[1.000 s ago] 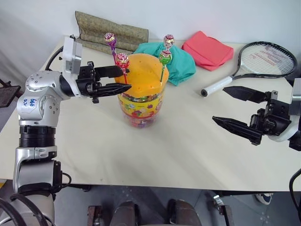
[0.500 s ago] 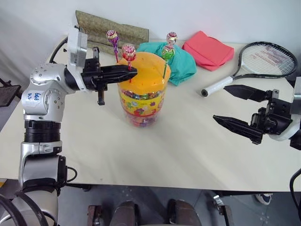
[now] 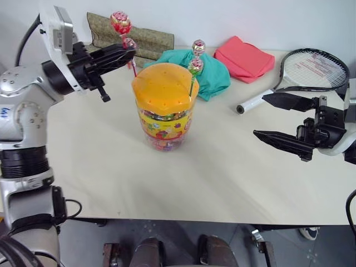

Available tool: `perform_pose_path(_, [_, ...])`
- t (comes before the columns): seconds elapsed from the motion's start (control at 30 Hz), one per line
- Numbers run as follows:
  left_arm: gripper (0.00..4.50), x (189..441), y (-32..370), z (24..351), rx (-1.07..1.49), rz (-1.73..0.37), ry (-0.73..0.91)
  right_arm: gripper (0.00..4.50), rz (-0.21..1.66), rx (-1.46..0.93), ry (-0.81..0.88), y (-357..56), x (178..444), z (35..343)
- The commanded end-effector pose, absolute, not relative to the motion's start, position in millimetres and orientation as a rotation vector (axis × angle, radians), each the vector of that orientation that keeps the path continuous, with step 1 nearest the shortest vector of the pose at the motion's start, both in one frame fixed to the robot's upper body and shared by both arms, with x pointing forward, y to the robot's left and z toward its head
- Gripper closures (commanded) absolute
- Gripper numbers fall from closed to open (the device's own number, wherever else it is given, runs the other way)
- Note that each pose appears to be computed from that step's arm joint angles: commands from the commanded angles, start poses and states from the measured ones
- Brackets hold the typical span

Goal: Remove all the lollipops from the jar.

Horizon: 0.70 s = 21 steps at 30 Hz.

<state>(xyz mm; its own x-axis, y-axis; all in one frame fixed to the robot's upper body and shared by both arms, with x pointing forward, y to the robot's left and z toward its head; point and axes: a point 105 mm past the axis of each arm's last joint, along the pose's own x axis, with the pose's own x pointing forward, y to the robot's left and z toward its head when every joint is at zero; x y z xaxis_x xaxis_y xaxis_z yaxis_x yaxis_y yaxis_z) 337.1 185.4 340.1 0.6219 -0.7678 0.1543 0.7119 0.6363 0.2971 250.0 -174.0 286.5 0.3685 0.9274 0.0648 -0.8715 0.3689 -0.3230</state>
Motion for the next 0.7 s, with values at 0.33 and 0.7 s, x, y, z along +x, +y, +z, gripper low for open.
perform_pose_path(0.33, [4.46,315,290,293,0.189,-0.353,0.146,0.00,1.251,-0.273,-0.222,-174,260,289])
perform_pose_path(0.7, [4.46,308,350,176,0.174,-0.027,0.642,0.00,1.286,-0.256,-0.226,-167,263,282])
